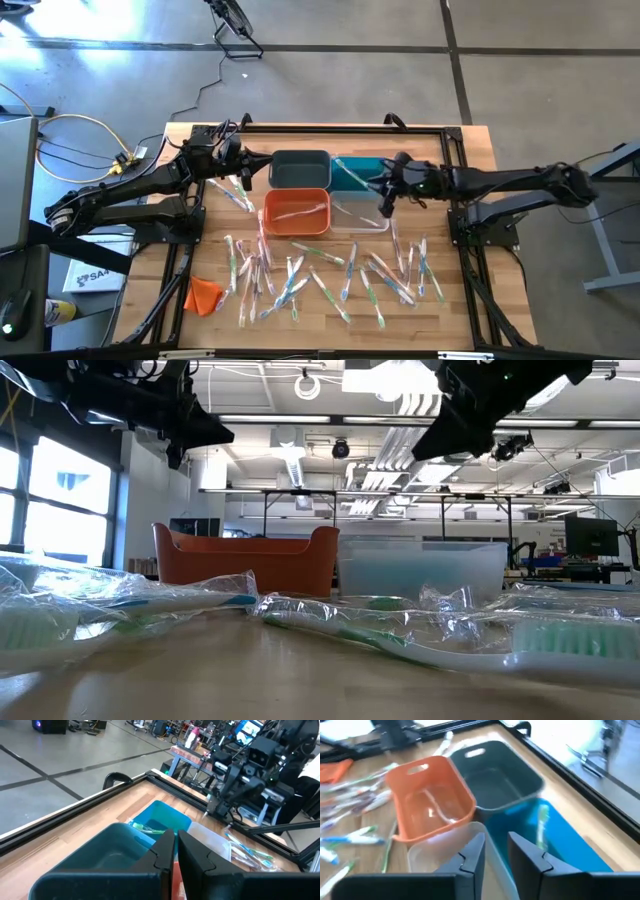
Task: Pick & Place Toothbrushes
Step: Put the blue toothbrush into the left blue bin
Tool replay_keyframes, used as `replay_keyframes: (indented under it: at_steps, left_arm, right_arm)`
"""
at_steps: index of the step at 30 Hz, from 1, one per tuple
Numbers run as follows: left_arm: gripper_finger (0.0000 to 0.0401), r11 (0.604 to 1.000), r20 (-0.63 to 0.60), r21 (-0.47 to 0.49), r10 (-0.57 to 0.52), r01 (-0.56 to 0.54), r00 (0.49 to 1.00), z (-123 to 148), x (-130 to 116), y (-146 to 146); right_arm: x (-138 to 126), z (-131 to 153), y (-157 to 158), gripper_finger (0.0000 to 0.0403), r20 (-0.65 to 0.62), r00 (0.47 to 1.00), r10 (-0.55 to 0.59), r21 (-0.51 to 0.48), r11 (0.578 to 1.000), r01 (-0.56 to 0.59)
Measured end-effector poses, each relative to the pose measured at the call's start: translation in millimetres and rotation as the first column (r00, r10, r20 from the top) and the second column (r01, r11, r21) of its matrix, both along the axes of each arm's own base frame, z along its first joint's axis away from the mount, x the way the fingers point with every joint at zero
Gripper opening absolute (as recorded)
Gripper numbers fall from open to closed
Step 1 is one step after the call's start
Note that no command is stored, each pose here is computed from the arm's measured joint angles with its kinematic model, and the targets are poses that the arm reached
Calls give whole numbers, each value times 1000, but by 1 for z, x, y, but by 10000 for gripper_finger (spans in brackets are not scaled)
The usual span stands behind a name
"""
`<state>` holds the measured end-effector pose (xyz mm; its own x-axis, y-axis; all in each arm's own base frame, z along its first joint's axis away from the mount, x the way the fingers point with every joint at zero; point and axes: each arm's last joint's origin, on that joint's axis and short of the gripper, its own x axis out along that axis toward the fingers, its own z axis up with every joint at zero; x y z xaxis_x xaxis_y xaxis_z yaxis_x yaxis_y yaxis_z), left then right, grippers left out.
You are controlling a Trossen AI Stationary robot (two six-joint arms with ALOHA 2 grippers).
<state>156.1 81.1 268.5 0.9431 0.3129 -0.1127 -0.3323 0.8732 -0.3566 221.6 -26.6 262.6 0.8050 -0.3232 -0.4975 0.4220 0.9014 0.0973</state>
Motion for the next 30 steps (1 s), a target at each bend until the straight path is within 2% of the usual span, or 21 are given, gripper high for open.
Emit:
replay_keyframes:
  at_steps: [8, 13, 22, 30]
  left_arm:
    - [19, 1000, 0, 0, 0, 0, 1000, 0, 0, 0]
    - [19, 1000, 0, 0, -1, 1, 1000, 0, 0, 0]
    - [19, 1000, 1, 0, -4, 4, 1000, 0, 0, 0]
    - [19, 1000, -20, -12, -4, 3, 1000, -2, 0, 0]
  right_arm:
    - [-23, 12, 1, 9, -113, 987, -112, 101, 987, 123]
    - [-31, 23, 1, 4, -167, 965, -203, 161, 960, 230]
    - [-47, 63, -2, 3, -165, 882, -442, 198, 861, 468]
    - [-65, 80, 1, 3, -264, 824, -501, 311, 765, 564]
